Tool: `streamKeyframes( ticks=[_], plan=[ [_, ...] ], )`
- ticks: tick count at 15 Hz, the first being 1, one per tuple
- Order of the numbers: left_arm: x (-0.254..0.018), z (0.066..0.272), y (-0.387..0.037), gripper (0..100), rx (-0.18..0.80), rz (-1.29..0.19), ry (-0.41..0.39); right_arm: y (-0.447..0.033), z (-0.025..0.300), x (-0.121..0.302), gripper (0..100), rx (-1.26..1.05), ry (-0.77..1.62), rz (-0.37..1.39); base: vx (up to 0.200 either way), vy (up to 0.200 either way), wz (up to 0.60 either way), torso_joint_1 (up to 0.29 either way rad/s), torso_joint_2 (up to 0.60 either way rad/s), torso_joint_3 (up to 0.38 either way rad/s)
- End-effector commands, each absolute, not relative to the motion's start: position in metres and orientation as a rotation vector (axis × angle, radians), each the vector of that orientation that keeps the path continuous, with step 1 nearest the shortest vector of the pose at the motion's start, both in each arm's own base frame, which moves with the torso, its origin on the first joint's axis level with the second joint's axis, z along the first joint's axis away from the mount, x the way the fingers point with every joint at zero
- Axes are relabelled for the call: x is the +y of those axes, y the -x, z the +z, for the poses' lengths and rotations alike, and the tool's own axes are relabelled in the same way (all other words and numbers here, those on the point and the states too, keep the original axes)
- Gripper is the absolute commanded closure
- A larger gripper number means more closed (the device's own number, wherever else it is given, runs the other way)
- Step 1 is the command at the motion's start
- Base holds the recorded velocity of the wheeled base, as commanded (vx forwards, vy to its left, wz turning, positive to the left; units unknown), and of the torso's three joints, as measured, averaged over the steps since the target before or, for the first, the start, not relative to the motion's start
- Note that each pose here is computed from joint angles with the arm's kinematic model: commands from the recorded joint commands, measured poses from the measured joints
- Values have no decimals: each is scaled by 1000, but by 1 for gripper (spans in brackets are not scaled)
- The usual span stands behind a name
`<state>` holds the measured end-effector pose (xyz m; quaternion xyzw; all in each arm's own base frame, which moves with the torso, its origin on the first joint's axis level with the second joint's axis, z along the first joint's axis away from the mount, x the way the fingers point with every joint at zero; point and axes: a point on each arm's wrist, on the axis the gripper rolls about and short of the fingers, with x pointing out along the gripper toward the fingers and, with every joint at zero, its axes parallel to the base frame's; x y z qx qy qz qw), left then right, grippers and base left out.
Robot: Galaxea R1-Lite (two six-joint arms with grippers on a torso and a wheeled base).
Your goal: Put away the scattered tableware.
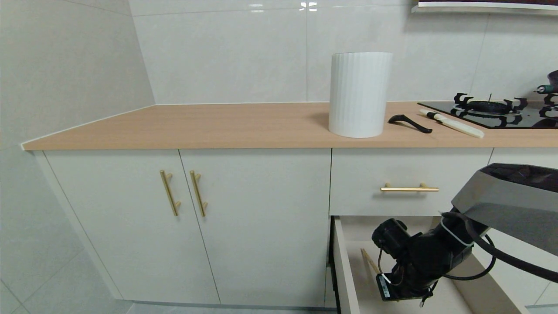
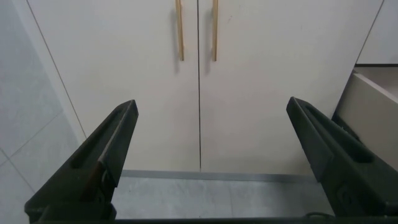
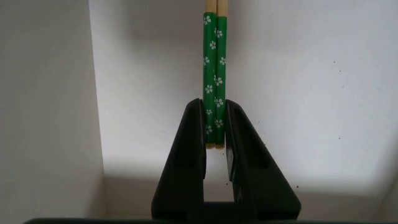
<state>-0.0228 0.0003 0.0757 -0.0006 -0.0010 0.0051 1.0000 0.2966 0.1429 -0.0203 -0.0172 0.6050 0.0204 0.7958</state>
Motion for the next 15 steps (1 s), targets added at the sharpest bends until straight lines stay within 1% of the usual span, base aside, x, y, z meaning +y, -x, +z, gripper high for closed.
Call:
streamKeyframes(
  ticks=[1, 7, 8, 15],
  plan=[
    [0, 76, 23, 0, -2, 11, 2, -296, -20, 143, 100, 1299, 37, 45, 0, 0, 0, 0, 0, 0],
    [0, 76, 23, 0, -2, 11, 2, -296, -20, 143, 100, 1299, 39, 44, 0, 0, 0, 0, 0, 0],
    [0, 76, 23, 0, -3, 11, 2, -296, -20, 143, 0, 1299, 39, 44, 0, 0, 0, 0, 0, 0],
    [0, 76, 23, 0, -3, 11, 2, -296, -20, 143, 0, 1299, 39, 44, 0, 0, 0, 0, 0, 0]
  ],
)
